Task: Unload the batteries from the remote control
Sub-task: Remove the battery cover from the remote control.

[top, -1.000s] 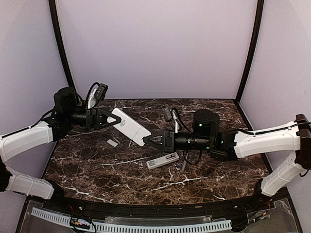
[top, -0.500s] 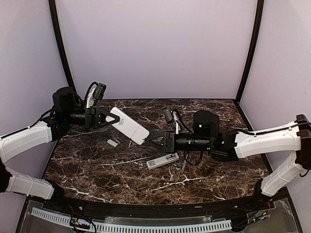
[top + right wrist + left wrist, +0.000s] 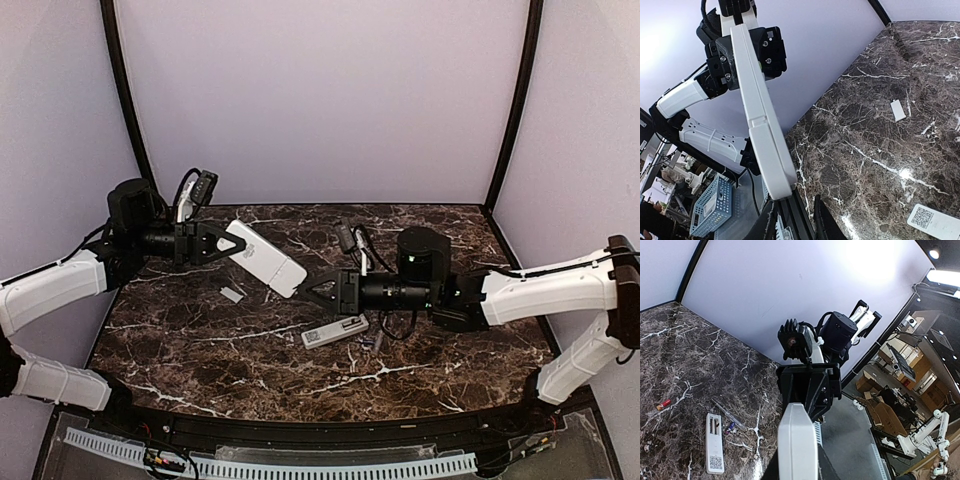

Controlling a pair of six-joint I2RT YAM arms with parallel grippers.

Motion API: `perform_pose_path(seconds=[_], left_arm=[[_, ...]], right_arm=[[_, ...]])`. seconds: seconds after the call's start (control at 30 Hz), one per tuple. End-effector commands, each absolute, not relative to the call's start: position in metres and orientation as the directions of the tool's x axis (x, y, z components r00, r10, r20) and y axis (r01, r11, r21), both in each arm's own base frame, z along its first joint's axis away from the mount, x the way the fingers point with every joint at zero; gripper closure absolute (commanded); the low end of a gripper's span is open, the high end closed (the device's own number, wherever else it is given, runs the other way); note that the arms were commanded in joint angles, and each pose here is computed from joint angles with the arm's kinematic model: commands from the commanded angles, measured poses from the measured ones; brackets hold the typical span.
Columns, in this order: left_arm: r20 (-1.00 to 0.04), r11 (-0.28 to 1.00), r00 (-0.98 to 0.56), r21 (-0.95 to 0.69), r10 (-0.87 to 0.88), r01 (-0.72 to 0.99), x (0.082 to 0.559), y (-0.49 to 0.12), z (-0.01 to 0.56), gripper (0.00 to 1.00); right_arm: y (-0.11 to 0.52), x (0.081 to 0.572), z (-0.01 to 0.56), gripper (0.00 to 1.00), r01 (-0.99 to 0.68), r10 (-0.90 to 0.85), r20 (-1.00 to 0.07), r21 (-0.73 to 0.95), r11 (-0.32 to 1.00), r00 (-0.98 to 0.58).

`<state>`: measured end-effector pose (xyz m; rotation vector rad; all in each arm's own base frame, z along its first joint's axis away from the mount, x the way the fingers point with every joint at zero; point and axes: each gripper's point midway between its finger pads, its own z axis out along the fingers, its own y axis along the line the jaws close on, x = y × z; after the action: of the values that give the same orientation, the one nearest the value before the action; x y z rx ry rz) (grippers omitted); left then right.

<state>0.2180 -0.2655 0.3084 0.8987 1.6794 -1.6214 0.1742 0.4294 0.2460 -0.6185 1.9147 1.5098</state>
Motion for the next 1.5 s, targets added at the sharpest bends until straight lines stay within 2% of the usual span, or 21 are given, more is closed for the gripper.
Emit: perform_pose_path(seconds=[0.0,0.73,1.03,1.33,1.47], left_arm=[[-0.862,-0.054,-0.505,-0.506,0.040,0.861,0.206,-0.263,0.334,1.00],[-0.859,-0.053,-0.510,-0.511,0.042,0.858,0.206,-0.264,0.332,1.00],[-0.860,-0.048,-0.509,-0.510,0.040,0.859,0.207,-0.264,0.332,1.00],[-0.866,-0.026,-0.500,-0.500,0.031,0.865,0.209,-0.262,0.333,1.00],[-0.865,0.026,-0.502,-0.502,0.017,0.865,0.217,-0.260,0.330,1.00]], right_arm=[[0.435,0.183,0.257,0.76,-0.705,0.041,-0.728,0.674,0.221,-0.684],[0.444,0.183,0.274,0.74,-0.728,0.064,-0.743,0.666,0.163,-0.666],[0.441,0.183,0.274,0.90,-0.722,0.071,-0.738,0.672,0.165,-0.671],[0.439,0.180,0.273,0.94,-0.715,0.070,-0.730,0.681,0.158,-0.680],[0.437,0.176,0.276,0.97,-0.721,0.068,-0.732,0.680,0.135,-0.678]])
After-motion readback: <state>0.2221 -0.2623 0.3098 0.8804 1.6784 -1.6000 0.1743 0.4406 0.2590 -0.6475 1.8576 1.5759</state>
